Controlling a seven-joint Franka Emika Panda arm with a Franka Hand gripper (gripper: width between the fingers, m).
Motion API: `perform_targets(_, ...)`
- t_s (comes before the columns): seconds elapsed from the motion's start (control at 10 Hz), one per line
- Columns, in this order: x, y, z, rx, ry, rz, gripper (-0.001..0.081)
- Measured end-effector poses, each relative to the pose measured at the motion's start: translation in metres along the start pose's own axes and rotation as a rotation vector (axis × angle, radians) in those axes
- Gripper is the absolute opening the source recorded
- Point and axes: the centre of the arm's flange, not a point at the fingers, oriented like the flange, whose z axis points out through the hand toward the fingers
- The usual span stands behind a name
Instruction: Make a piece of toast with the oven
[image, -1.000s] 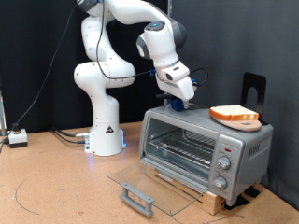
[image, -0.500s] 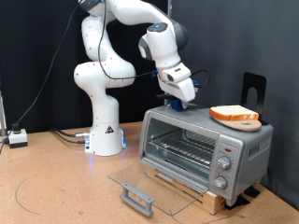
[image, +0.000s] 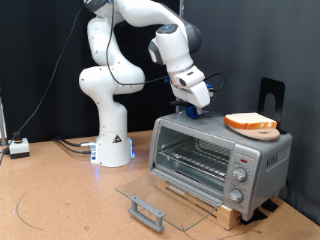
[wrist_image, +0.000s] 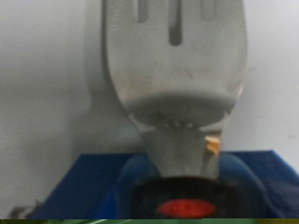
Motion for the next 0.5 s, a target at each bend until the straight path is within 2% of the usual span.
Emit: perform_targets(0.5, 0.0016, 0.0018, -0.0034, -0.008, 0.021, 0.002, 0.0422)
